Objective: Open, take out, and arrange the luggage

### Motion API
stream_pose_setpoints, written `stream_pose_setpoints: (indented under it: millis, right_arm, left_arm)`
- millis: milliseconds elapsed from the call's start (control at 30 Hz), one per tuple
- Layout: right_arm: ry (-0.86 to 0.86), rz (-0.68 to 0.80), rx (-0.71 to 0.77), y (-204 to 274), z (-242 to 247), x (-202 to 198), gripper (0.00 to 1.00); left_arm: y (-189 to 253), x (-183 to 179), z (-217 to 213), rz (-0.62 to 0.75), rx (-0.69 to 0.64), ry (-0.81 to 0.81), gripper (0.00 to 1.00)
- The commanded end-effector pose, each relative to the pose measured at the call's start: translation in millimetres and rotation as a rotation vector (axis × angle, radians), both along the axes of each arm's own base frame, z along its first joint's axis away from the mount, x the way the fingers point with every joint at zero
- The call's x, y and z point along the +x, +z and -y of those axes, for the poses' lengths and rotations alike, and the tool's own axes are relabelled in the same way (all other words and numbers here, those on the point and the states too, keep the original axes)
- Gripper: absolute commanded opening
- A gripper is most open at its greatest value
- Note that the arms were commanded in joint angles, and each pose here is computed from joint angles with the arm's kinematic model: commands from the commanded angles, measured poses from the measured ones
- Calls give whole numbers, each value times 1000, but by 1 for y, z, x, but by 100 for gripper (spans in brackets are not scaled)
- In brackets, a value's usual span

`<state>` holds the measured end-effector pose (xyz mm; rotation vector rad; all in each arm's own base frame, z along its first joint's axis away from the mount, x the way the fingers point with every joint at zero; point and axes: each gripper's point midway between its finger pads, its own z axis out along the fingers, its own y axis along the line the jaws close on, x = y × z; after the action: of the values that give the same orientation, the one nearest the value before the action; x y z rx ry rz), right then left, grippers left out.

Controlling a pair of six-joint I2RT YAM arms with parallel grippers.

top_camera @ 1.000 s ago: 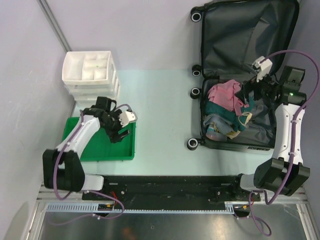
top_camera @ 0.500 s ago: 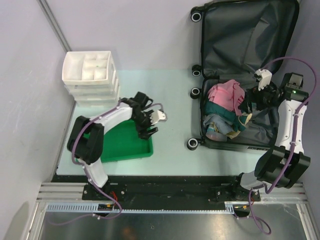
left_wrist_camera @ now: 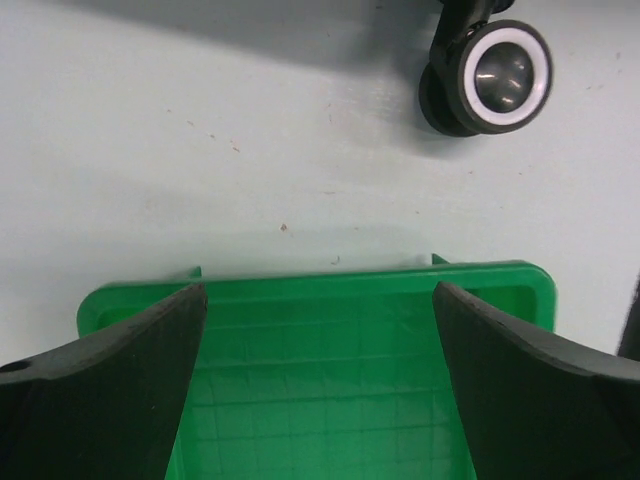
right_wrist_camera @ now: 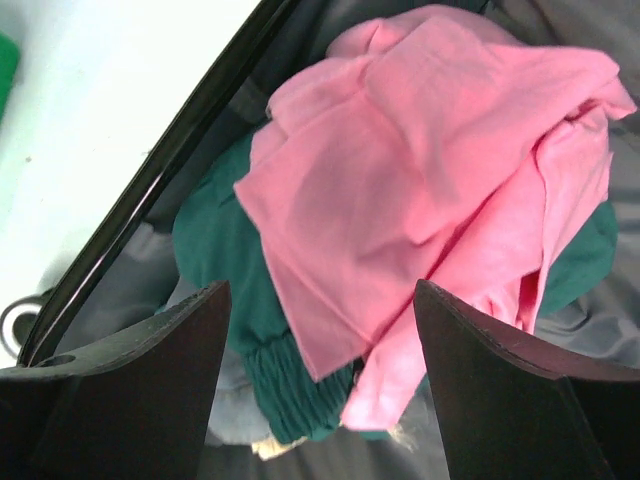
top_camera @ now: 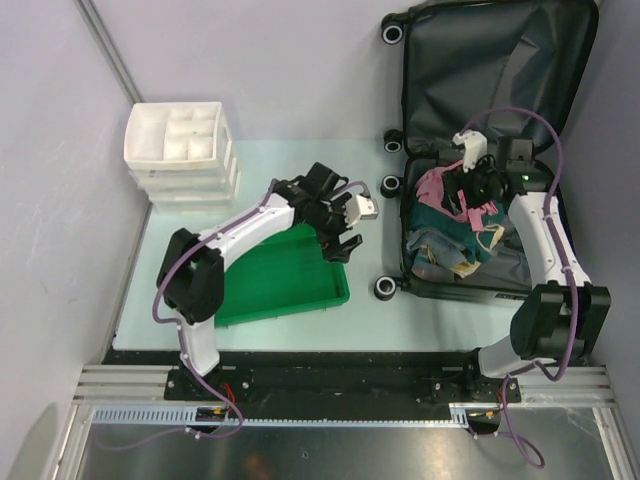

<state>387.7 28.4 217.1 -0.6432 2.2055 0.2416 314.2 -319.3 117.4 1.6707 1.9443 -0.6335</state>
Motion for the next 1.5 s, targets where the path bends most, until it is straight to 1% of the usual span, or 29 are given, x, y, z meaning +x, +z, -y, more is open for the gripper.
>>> stream_pose_setpoints:
  millis: [0, 33, 100, 167, 200, 267, 367, 567, 667, 700, 733, 767, 800, 833, 867, 900, 967, 1000, 1033, 1067, 1133, 1233, 1267, 1400, 1467]
  right_arm:
    - [-141, 89, -60, 2, 3, 38, 80]
    - [-122, 110, -57, 5, -12, 42, 83]
    - [-145, 110, -66, 2, -17, 46, 84]
    - [-137, 109, -66, -2, -32, 49, 86]
    - [-152, 114, -87, -4, -32, 51, 93]
    - [-133, 120, -125, -11, -45, 56, 98]
    - [-145, 114, -190, -27, -44, 66, 100]
    - [-196, 81, -342, -63, -21, 83, 100]
    - [-221, 88, -306, -58, -13, 85, 91]
    - [-238, 92, -291, -55, -6, 85, 82]
    - [-254, 92, -269, -52, -2, 84, 78]
    - [-233, 99, -220, -45, -6, 83, 74]
    - [-248, 84, -182, -44, 6, 80, 68]
    - [-212, 69, -105, -42, -1, 76, 66]
    - [-203, 50, -73, -39, 1, 69, 63]
    - [-228, 38, -42, -37, 16, 66, 61]
    - [-210, 7, 37, -36, 17, 59, 57]
    - [-231, 1, 69, -34, 30, 56, 57]
    - [-221, -10, 127, -31, 29, 54, 59]
    - [-223, -22, 144, -32, 31, 51, 69]
    - [-230, -41, 177, -34, 37, 51, 77]
    - [-233, -66, 203, -38, 38, 52, 81]
    - [-240, -64, 217, -37, 37, 54, 86]
    - [-243, -27, 230, -29, 29, 64, 93]
    - [-239, 13, 210, -19, 23, 71, 95]
  left_arm:
    - [64, -17, -5, -41, -169, 57, 100]
    - [70, -19, -8, -49, -188, 70, 100]
    - [83, -21, -18, -72, -225, 115, 100]
    - [95, -19, -29, -82, -260, 156, 100]
    - [96, -19, -32, -92, -267, 171, 100]
    - [102, -18, -41, -99, -287, 201, 100]
    - [104, -18, -48, -97, -293, 223, 100]
    - [108, -21, -54, -94, -307, 239, 100]
    - [108, -21, -56, -92, -308, 248, 100]
    - [109, -22, -56, -91, -309, 251, 100]
    - [109, -21, -56, -89, -311, 250, 100]
    - [109, -21, -57, -88, -310, 253, 100]
    - [108, -22, -57, -91, -310, 253, 100]
    - [110, -21, -57, -86, -313, 252, 100]
    - [110, -22, -57, -87, -314, 253, 100]
    - [111, -21, -57, -82, -315, 252, 100]
    - [112, -21, -57, -78, -317, 251, 100]
    - [112, -21, -57, -80, -317, 249, 100]
    - [112, -21, -57, -82, -320, 251, 100]
    - [112, -21, -56, -85, -319, 249, 100]
    - [114, -21, -55, -84, -326, 247, 100]
    - [116, -20, -54, -84, -331, 244, 100]
    - [117, -20, -54, -83, -334, 241, 100]
    - [119, -20, -52, -87, -340, 240, 100]
    - [120, -20, -53, -85, -341, 241, 100]
